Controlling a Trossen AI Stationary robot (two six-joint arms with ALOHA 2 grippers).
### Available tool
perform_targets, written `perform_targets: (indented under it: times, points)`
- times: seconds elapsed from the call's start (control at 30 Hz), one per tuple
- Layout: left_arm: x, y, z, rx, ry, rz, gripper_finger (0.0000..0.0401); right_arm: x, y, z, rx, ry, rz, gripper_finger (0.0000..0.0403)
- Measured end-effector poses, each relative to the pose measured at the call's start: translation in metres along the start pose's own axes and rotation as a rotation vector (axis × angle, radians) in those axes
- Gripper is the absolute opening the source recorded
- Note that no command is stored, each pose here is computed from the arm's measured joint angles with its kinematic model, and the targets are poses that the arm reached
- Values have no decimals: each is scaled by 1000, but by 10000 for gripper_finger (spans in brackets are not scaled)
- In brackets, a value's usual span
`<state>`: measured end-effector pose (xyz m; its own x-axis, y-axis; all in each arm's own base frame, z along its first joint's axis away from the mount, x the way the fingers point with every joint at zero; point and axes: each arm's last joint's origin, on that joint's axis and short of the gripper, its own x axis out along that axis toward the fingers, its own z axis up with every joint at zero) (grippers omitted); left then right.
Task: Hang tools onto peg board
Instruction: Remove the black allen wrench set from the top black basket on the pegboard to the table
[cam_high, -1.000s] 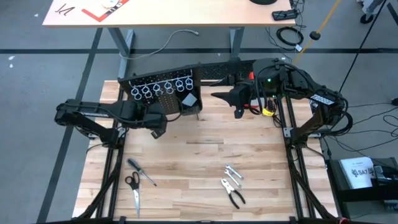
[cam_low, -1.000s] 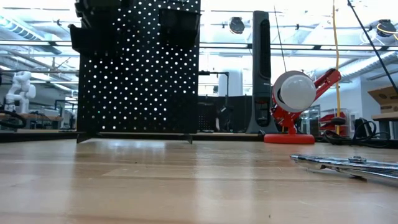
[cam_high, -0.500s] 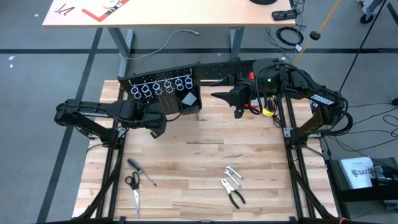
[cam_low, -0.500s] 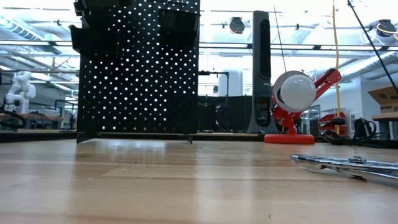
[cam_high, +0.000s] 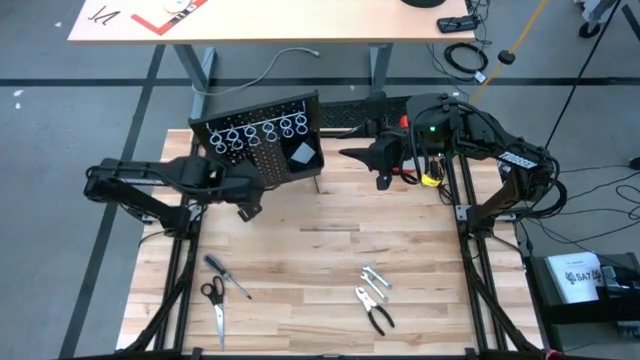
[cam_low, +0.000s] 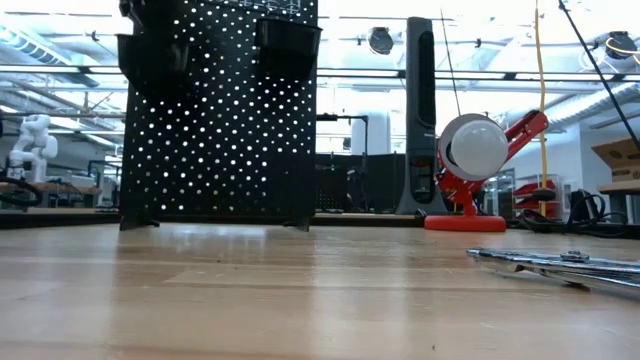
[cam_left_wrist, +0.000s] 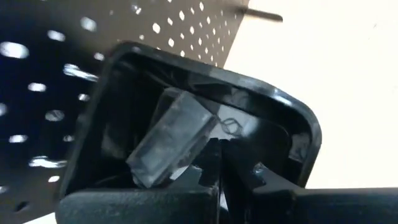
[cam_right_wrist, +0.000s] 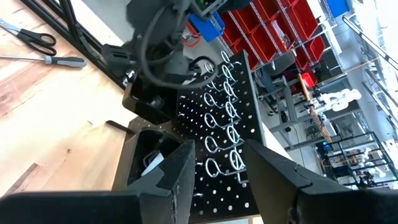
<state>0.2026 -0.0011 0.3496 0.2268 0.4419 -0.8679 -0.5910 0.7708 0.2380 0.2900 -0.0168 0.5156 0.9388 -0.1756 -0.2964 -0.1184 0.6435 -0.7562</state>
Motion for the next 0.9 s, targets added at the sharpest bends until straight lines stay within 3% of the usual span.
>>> perform_targets:
  times: [0.33, 0.6, 0.9]
  points:
    - [-39, 20, 4, -19, -179, -101, 11, 12, 5, -3, 46, 30, 33, 134]
    - [-83, 43, 6, -17, -413, -240, 11, 77, 24, -29, 153, 166, 189, 136]
    - [-101, 57, -3, -18, -522, -302, 11, 125, 20, -51, 173, 149, 149, 136]
